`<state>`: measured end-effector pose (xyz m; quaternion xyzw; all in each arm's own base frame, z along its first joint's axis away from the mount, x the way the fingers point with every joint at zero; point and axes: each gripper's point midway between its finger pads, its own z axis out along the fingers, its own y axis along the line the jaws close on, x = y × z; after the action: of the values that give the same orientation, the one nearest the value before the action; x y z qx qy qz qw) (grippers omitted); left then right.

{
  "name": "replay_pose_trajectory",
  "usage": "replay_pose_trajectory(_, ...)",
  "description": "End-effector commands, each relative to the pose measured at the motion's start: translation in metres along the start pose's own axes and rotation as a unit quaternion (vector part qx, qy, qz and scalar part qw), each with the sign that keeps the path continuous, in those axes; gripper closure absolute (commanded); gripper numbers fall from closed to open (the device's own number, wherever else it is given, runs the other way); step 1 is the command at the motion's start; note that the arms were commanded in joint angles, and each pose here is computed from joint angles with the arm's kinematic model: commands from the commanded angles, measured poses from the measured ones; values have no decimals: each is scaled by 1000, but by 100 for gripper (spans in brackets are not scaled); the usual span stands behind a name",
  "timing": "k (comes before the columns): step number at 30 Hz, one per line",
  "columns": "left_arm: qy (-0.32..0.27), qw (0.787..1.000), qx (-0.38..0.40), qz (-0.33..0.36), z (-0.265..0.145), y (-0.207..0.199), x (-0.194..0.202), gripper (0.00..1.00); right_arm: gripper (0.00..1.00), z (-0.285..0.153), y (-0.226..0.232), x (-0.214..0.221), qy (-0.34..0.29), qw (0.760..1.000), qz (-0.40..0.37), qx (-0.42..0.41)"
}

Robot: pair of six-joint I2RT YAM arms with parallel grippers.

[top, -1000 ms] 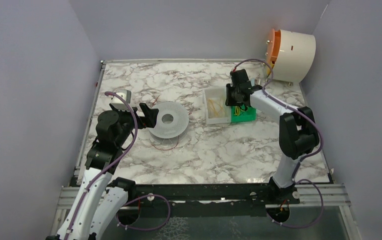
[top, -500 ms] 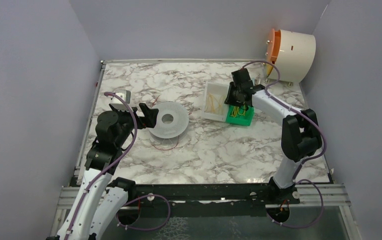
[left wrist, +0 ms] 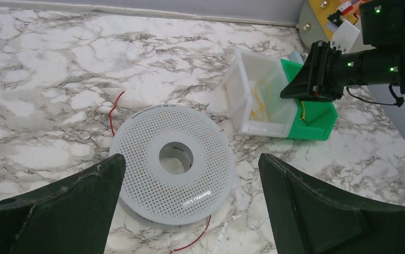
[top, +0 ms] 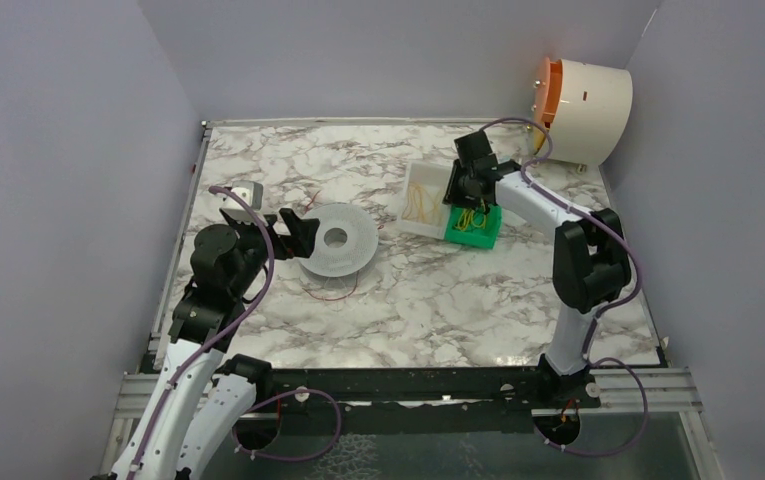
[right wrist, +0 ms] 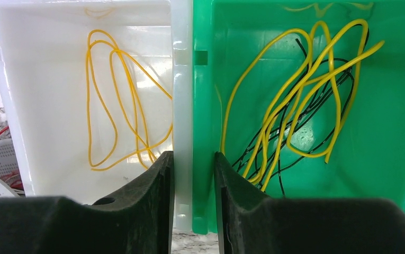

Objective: Wrap the cables

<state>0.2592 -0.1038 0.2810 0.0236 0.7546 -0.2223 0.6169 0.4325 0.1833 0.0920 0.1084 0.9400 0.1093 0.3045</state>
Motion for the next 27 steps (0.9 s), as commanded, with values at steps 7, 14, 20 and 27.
replay_pose_trajectory(7, 14, 1000, 22, -2, 5, -7, 8, 1, 48, 0, 9, -7, -12, 1000, 14, -10)
replay_pose_trajectory(14, 35, 998, 45, 0, 10, -13, 16, 1, 45, -29, 8, -21, -59, 998, 0, -28)
replay_pose_trajectory(20, 78, 995, 56, -2, 21, -14, 35, 1, 45, -61, 2, -26, -102, 993, -29, -43)
replay_pose_trajectory(27, 132, 989, 58, -10, 34, -13, 61, 1, 45, -108, 2, -30, -162, 980, -68, -89)
